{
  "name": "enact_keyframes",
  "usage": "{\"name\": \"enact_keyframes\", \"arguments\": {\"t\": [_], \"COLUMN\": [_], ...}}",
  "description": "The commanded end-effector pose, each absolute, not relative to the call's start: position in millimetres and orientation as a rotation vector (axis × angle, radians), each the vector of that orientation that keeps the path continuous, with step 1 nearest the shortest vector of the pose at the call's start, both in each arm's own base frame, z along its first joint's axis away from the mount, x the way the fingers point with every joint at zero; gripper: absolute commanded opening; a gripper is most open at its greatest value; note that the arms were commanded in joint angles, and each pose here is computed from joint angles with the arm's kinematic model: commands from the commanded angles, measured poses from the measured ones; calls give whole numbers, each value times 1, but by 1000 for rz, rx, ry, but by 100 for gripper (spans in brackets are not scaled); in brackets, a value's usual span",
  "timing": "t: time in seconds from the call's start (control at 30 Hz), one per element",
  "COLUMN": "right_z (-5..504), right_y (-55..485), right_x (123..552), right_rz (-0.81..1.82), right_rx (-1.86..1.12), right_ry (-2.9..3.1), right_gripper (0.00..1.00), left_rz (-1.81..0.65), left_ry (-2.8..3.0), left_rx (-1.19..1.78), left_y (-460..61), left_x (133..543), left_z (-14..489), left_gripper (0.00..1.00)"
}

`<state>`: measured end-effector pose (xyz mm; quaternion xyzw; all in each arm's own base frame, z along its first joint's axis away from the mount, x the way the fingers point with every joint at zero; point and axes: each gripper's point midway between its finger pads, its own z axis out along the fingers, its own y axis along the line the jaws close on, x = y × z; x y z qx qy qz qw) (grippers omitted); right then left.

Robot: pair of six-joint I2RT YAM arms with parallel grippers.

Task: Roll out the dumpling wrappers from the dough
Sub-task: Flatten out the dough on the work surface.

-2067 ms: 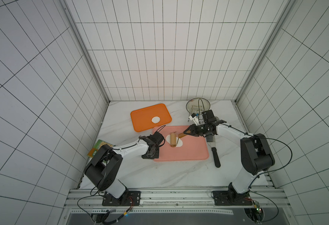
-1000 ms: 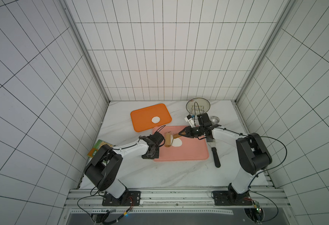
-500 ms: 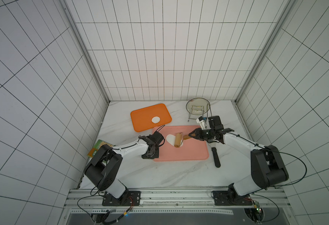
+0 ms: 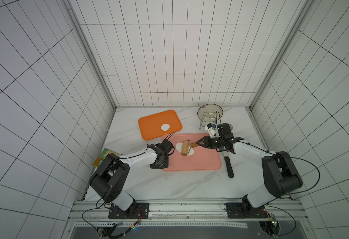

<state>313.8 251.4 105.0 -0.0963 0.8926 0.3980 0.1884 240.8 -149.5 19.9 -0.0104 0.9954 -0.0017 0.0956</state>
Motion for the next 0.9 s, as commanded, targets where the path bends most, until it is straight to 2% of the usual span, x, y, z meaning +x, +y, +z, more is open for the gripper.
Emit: {"name": "enact_keyframes", "arguments": {"t": [0.0, 0.27, 0.43, 0.7, 0.87], "right_z": [14, 27, 34, 37, 27], "right_y": [169, 135, 155, 212, 208], "right_x": [274, 278, 282, 281, 278], "right_rz": [618, 484, 547, 823, 829], "right_rx": [-45, 50, -23, -42, -3], "right_ry": [2882, 2822, 2807, 2779, 2808], "right_gripper": [0, 0, 0, 0, 0], "left_rz": [166, 150, 132, 121, 118], "left_ry": [2948, 2942, 2948, 2950, 2949], "left_rx": [-105, -125, -122, -107, -104], "left_y": [-118, -116, -119, -124, -125], "left_x": [241, 243, 243, 246, 246], "left_z": [10, 12, 10, 10, 12], "left_gripper": [0, 0, 0, 0, 0]}}
